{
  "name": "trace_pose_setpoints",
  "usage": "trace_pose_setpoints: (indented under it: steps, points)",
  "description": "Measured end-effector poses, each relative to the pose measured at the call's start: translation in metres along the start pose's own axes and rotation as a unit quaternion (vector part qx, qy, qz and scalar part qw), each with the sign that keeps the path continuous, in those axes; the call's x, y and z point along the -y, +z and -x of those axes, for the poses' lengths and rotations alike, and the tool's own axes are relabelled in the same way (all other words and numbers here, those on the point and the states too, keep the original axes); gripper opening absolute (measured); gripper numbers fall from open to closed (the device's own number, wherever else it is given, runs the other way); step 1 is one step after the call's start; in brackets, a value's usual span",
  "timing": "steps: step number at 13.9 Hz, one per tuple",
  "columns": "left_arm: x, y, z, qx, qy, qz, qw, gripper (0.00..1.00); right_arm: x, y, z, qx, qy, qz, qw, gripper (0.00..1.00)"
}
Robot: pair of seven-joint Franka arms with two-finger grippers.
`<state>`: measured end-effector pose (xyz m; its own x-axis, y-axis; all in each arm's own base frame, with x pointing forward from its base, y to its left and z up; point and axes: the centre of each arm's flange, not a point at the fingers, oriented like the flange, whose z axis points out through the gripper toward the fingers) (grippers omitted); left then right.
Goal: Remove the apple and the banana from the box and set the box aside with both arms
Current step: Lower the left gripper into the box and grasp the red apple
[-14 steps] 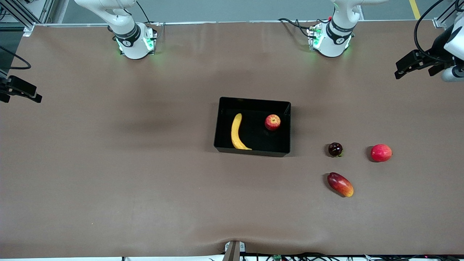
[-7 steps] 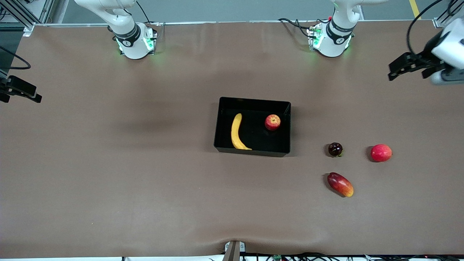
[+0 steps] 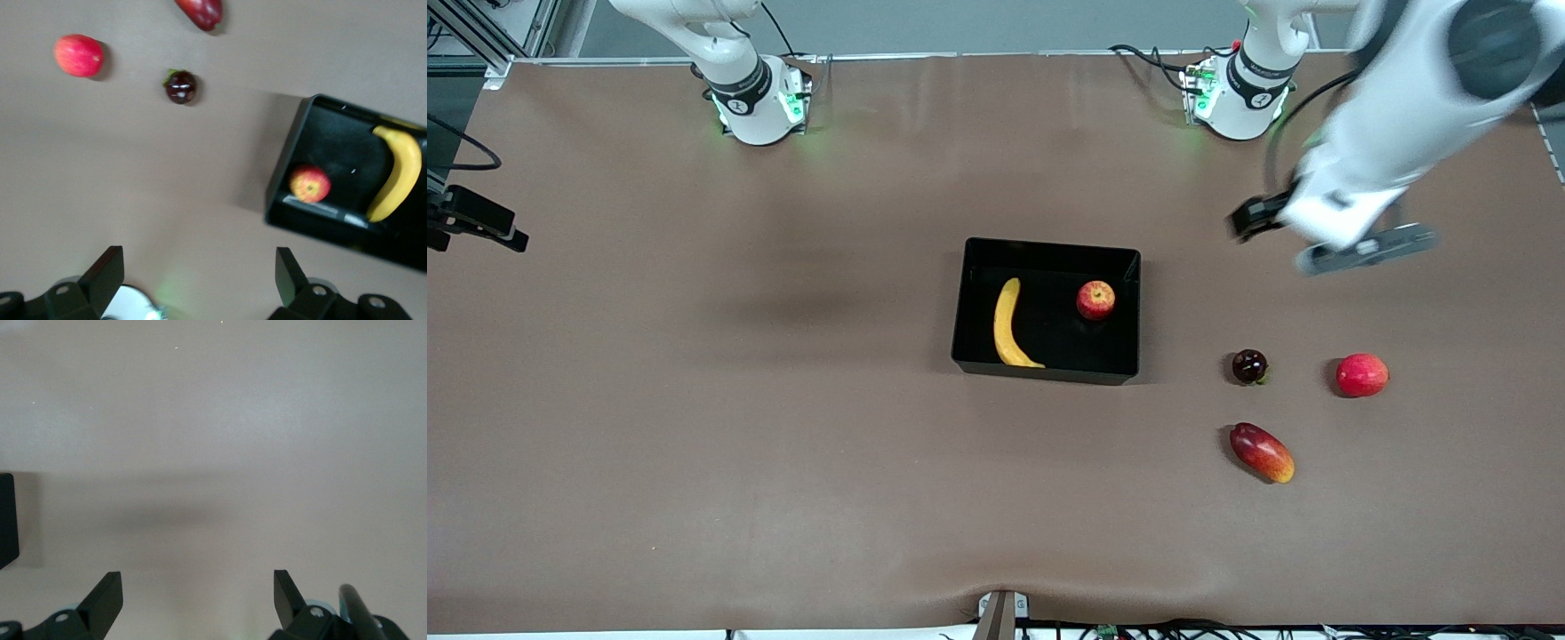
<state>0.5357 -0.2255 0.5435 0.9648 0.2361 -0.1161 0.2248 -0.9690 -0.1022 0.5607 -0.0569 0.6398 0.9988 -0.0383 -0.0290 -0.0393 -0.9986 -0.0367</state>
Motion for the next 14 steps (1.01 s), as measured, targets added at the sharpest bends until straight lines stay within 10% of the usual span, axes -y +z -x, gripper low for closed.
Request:
trace_pose_setpoints:
  steps: [14]
  points:
    - [-0.206,0.259,0.042,-0.006,-0.137,-0.093,0.986,1.0,-0.001,0.0,0.0,0.0,0.001,0.0,1.0,1.0]
